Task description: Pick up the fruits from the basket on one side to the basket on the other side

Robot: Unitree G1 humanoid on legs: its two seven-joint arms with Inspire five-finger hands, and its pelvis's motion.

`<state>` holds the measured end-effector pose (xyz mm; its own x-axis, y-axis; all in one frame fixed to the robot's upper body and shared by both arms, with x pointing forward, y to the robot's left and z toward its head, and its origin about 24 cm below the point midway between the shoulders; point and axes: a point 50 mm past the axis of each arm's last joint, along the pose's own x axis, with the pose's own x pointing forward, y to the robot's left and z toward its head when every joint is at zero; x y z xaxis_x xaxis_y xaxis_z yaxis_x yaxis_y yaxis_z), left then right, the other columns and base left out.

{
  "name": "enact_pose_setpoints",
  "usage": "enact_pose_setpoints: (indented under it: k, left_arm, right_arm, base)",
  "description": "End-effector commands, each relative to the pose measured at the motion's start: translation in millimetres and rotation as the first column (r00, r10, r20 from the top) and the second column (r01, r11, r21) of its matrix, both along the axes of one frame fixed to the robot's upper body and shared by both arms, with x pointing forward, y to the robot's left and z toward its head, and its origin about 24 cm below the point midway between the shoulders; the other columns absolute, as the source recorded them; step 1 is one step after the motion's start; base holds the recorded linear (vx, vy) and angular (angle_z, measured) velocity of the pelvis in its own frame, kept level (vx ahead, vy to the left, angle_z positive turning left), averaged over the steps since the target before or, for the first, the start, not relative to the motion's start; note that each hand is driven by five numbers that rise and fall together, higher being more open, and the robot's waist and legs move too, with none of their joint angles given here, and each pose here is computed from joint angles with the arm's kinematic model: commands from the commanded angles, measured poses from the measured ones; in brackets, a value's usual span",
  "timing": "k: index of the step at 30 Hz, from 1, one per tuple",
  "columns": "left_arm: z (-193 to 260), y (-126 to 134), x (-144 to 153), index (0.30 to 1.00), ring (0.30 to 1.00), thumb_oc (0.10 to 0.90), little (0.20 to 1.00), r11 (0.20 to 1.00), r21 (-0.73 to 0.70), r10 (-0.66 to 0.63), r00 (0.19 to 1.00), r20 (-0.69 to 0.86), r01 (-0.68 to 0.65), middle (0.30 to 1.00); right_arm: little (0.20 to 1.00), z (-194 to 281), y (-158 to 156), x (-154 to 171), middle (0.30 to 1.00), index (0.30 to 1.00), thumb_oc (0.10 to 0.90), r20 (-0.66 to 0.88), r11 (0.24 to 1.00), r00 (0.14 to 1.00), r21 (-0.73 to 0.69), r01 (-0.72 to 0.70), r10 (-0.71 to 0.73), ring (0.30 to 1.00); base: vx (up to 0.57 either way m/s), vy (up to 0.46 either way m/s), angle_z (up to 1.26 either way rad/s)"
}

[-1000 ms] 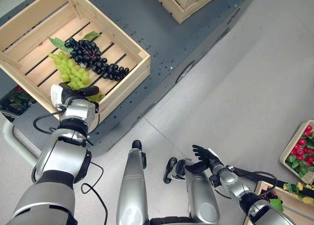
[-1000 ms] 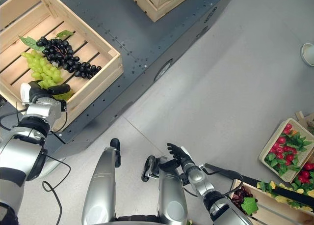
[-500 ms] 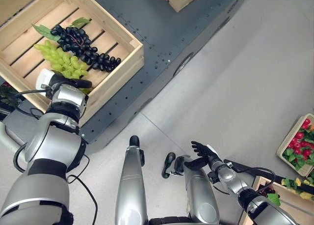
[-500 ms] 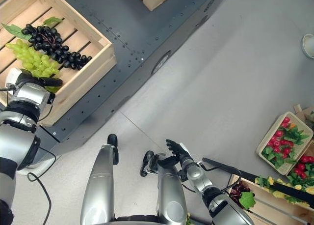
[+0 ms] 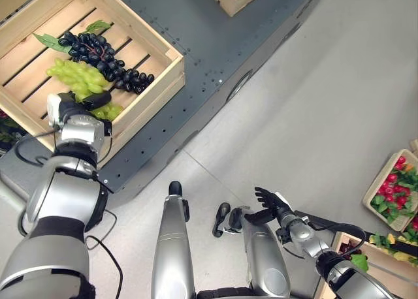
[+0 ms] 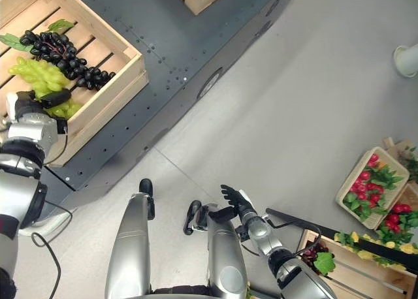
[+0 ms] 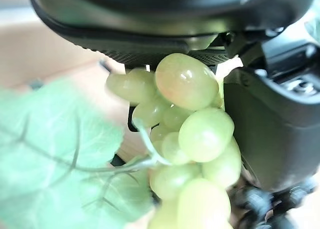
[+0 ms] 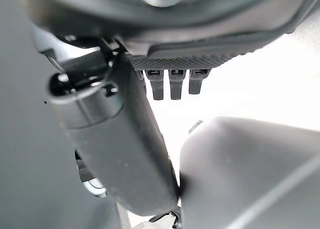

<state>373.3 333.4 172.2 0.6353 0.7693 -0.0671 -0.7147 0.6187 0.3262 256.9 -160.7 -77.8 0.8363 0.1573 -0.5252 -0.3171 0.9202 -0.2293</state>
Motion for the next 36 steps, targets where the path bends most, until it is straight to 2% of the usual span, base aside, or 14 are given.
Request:
enact_pose_setpoints:
  k: [1,4,8,10,14,19,20,21,23,26,28,33,34,36]
  left_arm:
    - [37.9,-1.5,-2.4,0.300,0.300,0.400,0.300,0.993,0.089,0.041,0.944,0.327,-0.074,0.300]
    - [43.2,-14.4,-1.9,0.300,0.300,0.400,0.300,0.987,0.145,0.003,0.914,0.406,-0.068,0.300]
    - [48.4,-25.0,-3.8,0.300,0.300,0.400,0.300,0.943,0.329,-0.080,0.917,0.390,-0.057,0.300]
    - [60.7,-30.8,-6.1,0.300,0.300,0.400,0.300,0.867,0.497,-0.166,0.921,0.353,-0.034,0.300]
    - [68.4,-36.8,-11.7,0.300,0.300,0.400,0.300,0.752,0.659,-0.261,0.920,0.293,0.004,0.300]
    - [70.3,-43.3,-20.9,0.300,0.300,0.400,0.300,0.640,0.760,-0.380,0.906,0.186,0.112,0.300]
    - [70.3,-43.3,-20.9,0.300,0.300,0.400,0.300,0.640,0.760,-0.380,0.906,0.186,0.112,0.300]
    - [64.1,-48.3,-22.7,0.300,0.300,0.400,0.300,0.586,0.783,-0.438,0.895,0.089,0.209,0.300]
    - [61.3,-51.1,-23.7,0.300,0.300,0.400,0.300,0.541,0.795,-0.466,0.885,0.013,0.274,0.300]
    - [56.2,-55.9,-25.5,0.300,0.300,0.400,0.300,0.422,0.815,-0.502,0.851,-0.156,0.398,0.300]
    - [57.8,-60.3,-29.3,0.300,0.300,0.400,0.300,0.295,0.832,-0.502,0.817,-0.284,0.470,0.300]
    - [68.1,-72.9,-36.0,0.300,0.300,0.400,0.300,0.044,0.845,-0.455,0.764,-0.458,0.533,0.300]
    - [71.7,-78.7,-37.3,0.300,0.300,0.400,0.300,-0.062,0.837,-0.419,0.747,-0.516,0.543,0.300]
    - [76.6,-82.2,-37.8,0.300,0.300,0.400,0.300,-0.141,0.827,-0.389,0.738,-0.551,0.544,0.300]
  right_arm:
    - [0.900,-1.4,-7.7,-10.2,0.900,0.900,0.800,0.044,0.996,0.996,0.045,0.082,-0.084,0.900]
    - [0.900,-2.8,-4.0,-13.1,0.900,0.900,0.800,0.038,0.995,0.996,0.062,0.079,-0.081,0.900]
    - [0.900,-6.5,-5.2,-20.9,0.900,0.900,0.800,0.024,0.995,0.997,0.071,0.072,-0.074,0.900]
    - [0.900,-8.3,-7.1,-25.6,0.900,0.900,0.800,0.016,0.993,0.996,0.079,0.085,-0.086,0.900]
    - [0.900,-9.6,-9.6,-31.5,0.900,0.900,0.800,0.014,0.992,0.996,0.083,0.091,-0.092,0.900]
    - [0.900,-8.3,-14.5,-35.6,0.900,0.900,0.800,0.028,0.991,0.993,0.080,0.109,-0.111,0.900]
    - [0.900,-8.3,-14.5,-35.6,0.900,0.900,0.800,0.028,0.991,0.993,0.080,0.109,-0.111,0.900]
    - [0.900,-5.0,-16.3,-34.7,0.900,0.900,0.800,0.050,0.990,0.992,0.083,0.114,-0.119,0.900]
    - [0.900,-1.4,-17.1,-33.1,0.900,0.900,0.800,0.070,0.989,0.990,0.092,0.118,-0.125,0.900]
    - [0.900,8.0,-17.2,-28.1,0.900,0.900,0.800,0.120,0.986,0.985,0.121,0.112,-0.126,0.900]
    - [0.900,20.7,-15.2,-21.6,0.900,0.900,0.800,0.175,0.984,0.977,0.155,0.092,-0.119,0.900]
    - [0.900,55.8,-6.5,-6.6,0.900,0.900,0.800,0.335,0.972,0.938,0.234,0.012,-0.092,0.900]
    - [0.900,77.1,-1.5,1.6,0.900,0.900,0.800,0.425,0.965,0.902,0.260,-0.043,-0.074,0.900]
    - [0.900,98.6,2.3,8.2,0.900,0.900,0.800,0.518,0.959,0.853,0.264,-0.099,-0.055,0.900]
  base:
    - [0.02,-0.096,0.03]
    - [0.03,-0.075,0.03]
    - [0.04,-0.054,0.00]
    - [0.05,-0.070,-0.03]
    - [0.04,-0.044,-0.02]
    - [0.05,-0.023,-0.01]
    - [0.05,-0.029,-0.06]
    - [0.04,-0.014,-0.01]
    - [0.04,-0.008,0.00]
    - [0.01,-0.024,0.05]
    - [0.01,-0.052,0.05]
    - [-0.02,-0.068,0.03]
    - [-0.04,-0.094,-0.01]
    - [-0.04,-0.088,0.01]
